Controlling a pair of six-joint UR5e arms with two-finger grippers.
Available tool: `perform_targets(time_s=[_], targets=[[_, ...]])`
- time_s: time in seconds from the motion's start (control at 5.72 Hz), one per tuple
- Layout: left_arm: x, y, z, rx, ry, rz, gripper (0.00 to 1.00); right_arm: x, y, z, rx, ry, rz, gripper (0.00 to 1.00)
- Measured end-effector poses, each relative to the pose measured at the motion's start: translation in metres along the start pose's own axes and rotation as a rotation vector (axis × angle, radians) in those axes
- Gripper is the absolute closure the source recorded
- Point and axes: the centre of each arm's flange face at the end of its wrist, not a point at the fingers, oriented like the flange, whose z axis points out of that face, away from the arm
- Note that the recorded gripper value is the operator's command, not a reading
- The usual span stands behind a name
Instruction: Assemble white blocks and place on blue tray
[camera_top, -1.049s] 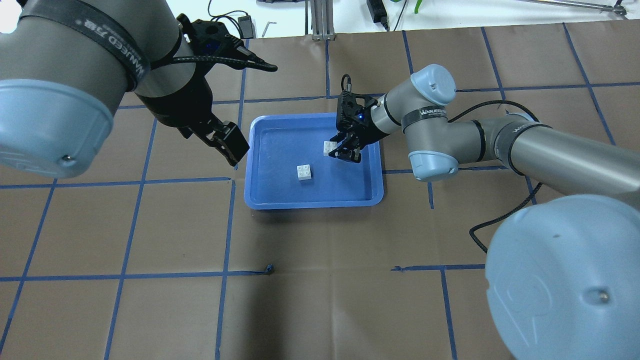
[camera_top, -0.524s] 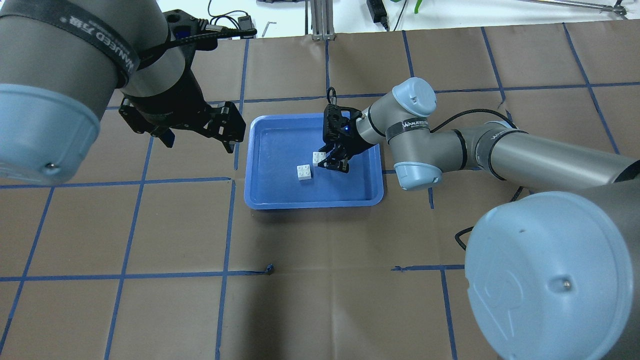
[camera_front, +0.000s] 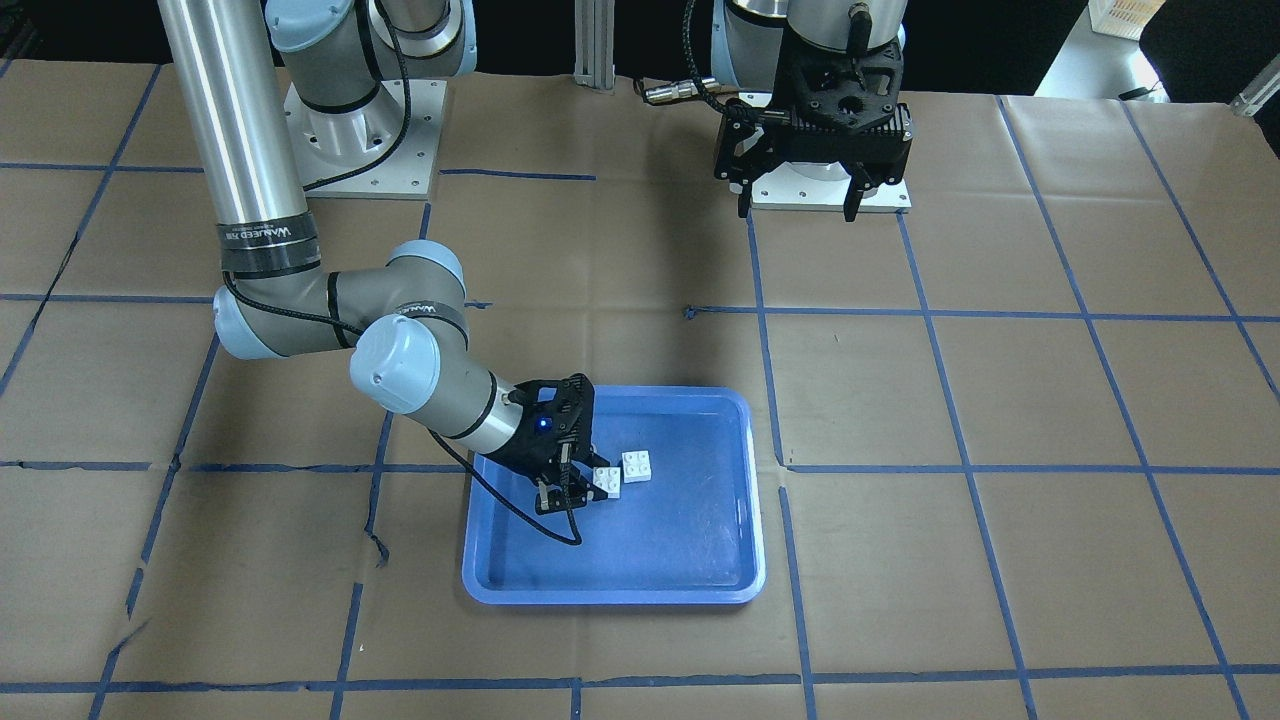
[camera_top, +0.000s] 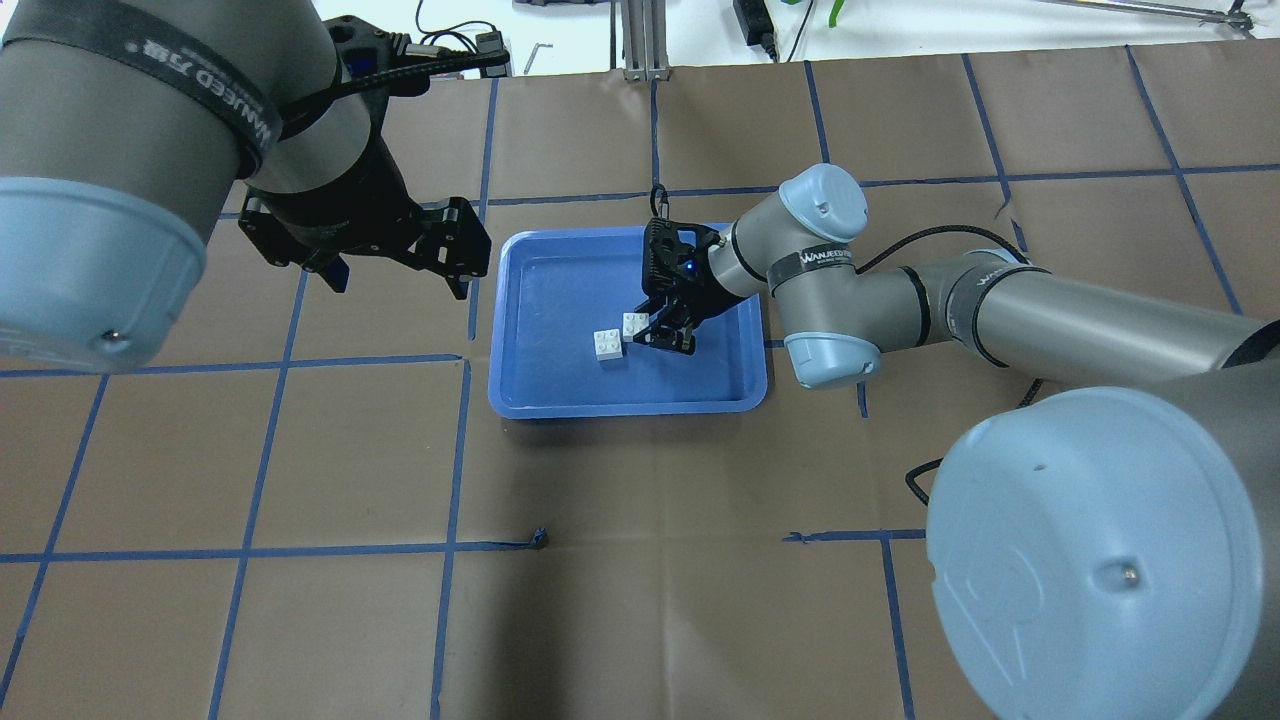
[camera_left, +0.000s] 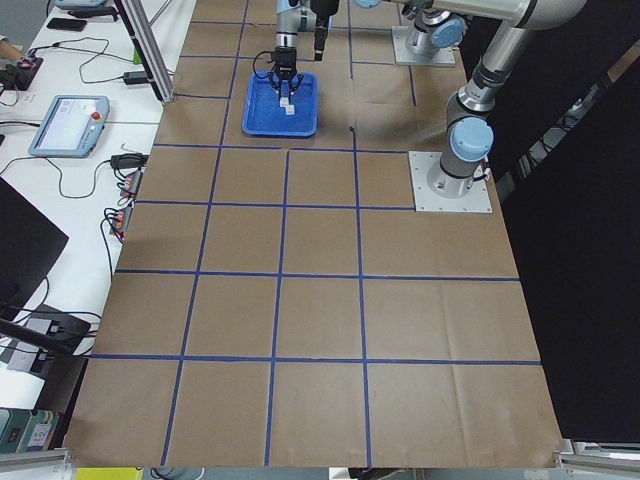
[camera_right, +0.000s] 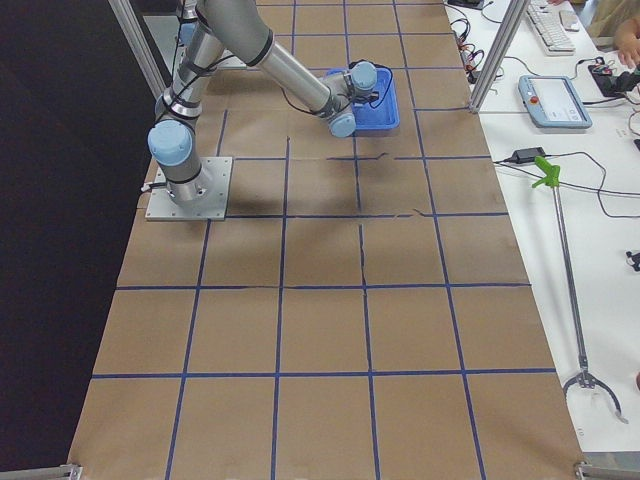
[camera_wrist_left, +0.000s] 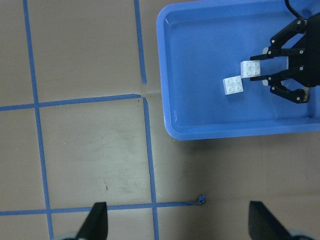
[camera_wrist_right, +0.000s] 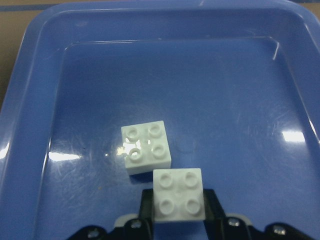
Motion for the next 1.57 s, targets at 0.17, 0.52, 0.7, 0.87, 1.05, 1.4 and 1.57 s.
perform_targets(time_s=[0.17,0.52,0.7,0.87,1.05,1.4,1.57], targets=[[-0.001,0.001,-0.001,-0.009,-0.001,0.000,0.01,-0.003,0.002,0.001,0.001,0.004,-0.001,0.81],[-0.001,0.002,-0.005,-0.011,-0.001,-0.001,0.01,-0.006,0.002,0.002,0.002,0.005,-0.003,0.81],[-0.001,0.002,-0.006,-0.012,-0.001,-0.001,0.01,-0.007,0.000,0.003,0.002,0.003,-0.005,0.81],[-0.001,0.002,-0.008,-0.013,-0.002,-0.001,0.01,-0.009,0.000,0.004,0.003,0.000,-0.005,0.81],[-0.002,0.002,-0.009,-0.012,-0.002,-0.001,0.01,-0.010,0.000,0.004,0.004,-0.002,-0.004,0.81],[-0.002,0.002,-0.011,-0.010,-0.002,-0.002,0.01,-0.012,0.000,0.006,0.003,-0.006,-0.003,0.81],[-0.003,0.003,-0.011,-0.011,-0.006,-0.002,0.01,-0.015,-0.002,0.008,0.002,-0.011,-0.007,0.81]])
